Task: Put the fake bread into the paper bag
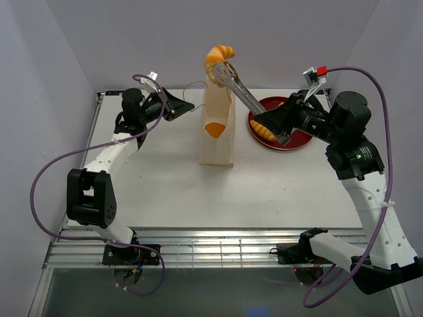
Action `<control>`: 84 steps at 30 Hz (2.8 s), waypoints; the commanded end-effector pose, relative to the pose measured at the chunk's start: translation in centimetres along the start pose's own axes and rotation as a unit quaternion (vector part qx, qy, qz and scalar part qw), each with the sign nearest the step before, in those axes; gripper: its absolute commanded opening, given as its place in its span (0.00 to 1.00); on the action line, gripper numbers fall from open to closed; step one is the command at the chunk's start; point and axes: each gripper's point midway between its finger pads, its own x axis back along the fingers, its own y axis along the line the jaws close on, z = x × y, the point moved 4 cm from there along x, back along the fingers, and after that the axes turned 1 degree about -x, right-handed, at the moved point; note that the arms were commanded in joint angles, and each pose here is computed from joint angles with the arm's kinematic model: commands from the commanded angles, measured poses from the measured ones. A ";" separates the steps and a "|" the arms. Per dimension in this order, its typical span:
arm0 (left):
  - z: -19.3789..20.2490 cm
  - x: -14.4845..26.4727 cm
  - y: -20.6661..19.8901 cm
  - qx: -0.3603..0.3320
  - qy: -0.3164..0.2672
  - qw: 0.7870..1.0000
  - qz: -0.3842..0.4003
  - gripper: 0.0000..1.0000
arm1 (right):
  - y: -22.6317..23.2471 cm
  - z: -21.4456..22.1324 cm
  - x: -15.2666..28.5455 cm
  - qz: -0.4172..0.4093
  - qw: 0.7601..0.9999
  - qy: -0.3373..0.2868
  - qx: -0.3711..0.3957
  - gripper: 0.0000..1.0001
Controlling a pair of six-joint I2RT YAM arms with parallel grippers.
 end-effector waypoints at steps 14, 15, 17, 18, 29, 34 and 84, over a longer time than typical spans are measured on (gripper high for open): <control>-0.2 0.6 -1.9 -0.026 -0.011 1.000 0.013 0.00 | -1.4 6.0 -0.8 -0.021 0.995 0.083 -0.051 0.42; -0.2 0.6 -1.9 -0.027 -0.011 0.999 0.013 0.00 | -1.9 6.3 -0.7 -0.002 0.995 0.084 -0.055 0.42; -0.1 0.7 -1.8 -0.025 -0.010 1.000 0.012 0.00 | -2.3 6.2 -0.5 0.021 0.995 0.086 -0.044 0.42; -0.1 0.7 -1.8 -0.024 -0.011 1.000 0.012 0.00 | -2.9 6.2 -0.4 0.043 0.995 0.083 -0.041 0.42; 0.0 0.9 -2.1 -0.027 -0.014 0.999 0.012 0.00 | -4.6 7.2 0.3 0.105 0.988 0.102 -0.039 0.43; -0.1 0.9 -2.0 -0.027 -0.014 0.999 0.012 0.00 | -4.3 7.1 0.5 0.103 0.988 0.106 -0.034 0.43; 0.9 0.9 -1.1 -0.048 0.006 0.999 0.014 0.00 | -7.7 -3.5 7.2 0.415 0.902 -0.070 0.102 0.52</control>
